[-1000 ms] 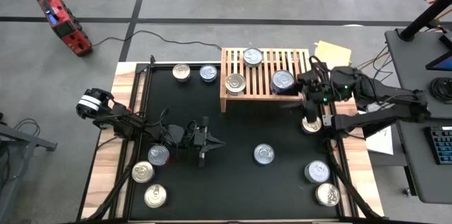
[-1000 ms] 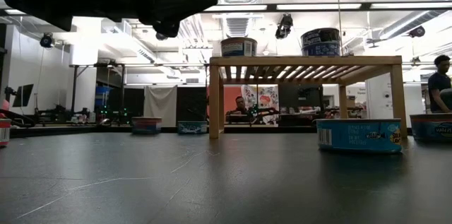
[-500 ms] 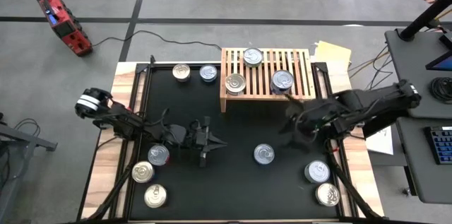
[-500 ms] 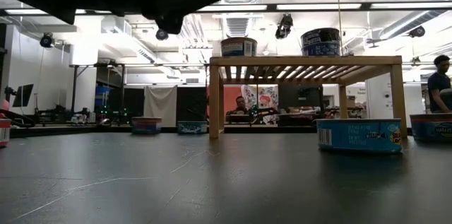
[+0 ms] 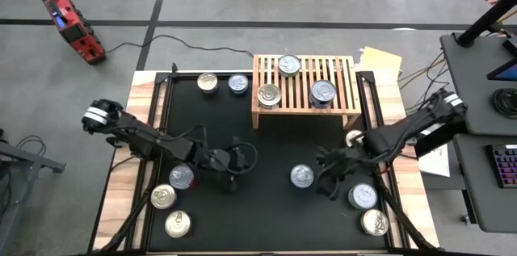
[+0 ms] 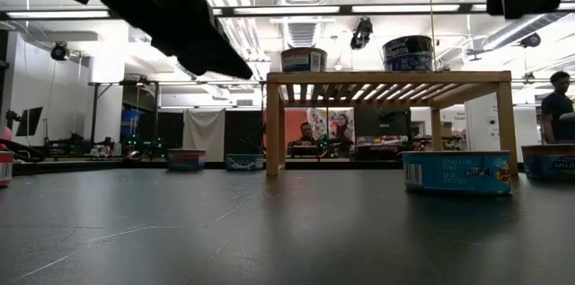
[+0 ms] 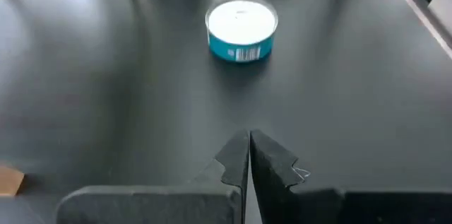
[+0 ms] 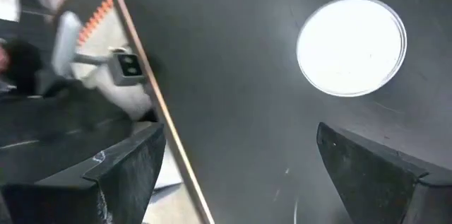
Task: Stack canned seafood by type on shelf
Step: Put the yellow-blue tuna can on the shelf
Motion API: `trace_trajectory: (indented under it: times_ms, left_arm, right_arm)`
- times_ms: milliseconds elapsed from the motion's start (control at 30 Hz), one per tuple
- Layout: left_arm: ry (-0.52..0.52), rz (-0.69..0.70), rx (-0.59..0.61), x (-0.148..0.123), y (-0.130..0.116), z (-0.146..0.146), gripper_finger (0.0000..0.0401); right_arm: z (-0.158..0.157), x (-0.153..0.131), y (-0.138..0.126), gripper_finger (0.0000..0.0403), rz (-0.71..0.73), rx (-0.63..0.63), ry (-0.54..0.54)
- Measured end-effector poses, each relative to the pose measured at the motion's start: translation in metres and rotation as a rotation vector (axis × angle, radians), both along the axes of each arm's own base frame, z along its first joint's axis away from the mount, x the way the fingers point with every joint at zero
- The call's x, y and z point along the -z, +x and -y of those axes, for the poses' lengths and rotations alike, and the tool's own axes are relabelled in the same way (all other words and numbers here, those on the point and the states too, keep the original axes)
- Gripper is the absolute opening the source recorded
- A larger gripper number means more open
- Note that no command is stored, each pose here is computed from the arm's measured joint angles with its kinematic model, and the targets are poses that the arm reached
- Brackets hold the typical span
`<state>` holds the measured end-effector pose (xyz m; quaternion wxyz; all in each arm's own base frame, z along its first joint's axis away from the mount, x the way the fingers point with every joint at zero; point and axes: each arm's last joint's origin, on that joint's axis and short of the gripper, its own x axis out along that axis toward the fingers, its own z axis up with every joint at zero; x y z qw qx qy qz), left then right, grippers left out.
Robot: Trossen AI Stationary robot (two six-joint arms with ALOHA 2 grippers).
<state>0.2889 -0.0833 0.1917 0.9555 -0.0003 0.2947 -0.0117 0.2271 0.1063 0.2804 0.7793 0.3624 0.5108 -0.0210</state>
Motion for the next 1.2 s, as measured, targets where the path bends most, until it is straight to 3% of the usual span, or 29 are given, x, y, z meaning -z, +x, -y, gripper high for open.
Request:
trace_trajectory:
  times_ms: [167, 367, 533, 833, 1033, 1200]
  left_arm:
    - [0.021, 0.014, 0.032, 0.001, 0.004, 0.006, 0.0001]
    - [0.076, 0.145, 0.121, 0.001, 0.007, 0.021, 0.0001]
    - [0.146, 0.171, 0.06, 0.008, 0.007, 0.028, 0.0001]
    - [0.117, 0.199, 0.031, 0.024, 0.017, 0.033, 0.0001]
    - [0.091, 0.252, 0.027, 0.031, 0.034, 0.04, 0.0001]
    - [0.11, 0.248, 0.038, 0.039, 0.053, 0.049, 0.0001]
  right_arm:
    - [-0.008, 0.025, 0.016, 0.0359, -0.087, 0.006, -0.047]
    - [-0.01, 0.051, 0.03, 0.0359, -0.172, 0.019, -0.111]
    - [-0.008, 0.062, 0.036, 0.0359, -0.193, 0.013, -0.172]
    - [0.002, 0.06, 0.038, 0.0359, -0.073, 0.039, -0.474]
    - [0.002, 0.067, 0.036, 0.0359, -0.039, -0.025, -0.644]
    - [-0.007, 0.079, 0.022, 0.0359, 0.005, 0.059, -0.829]
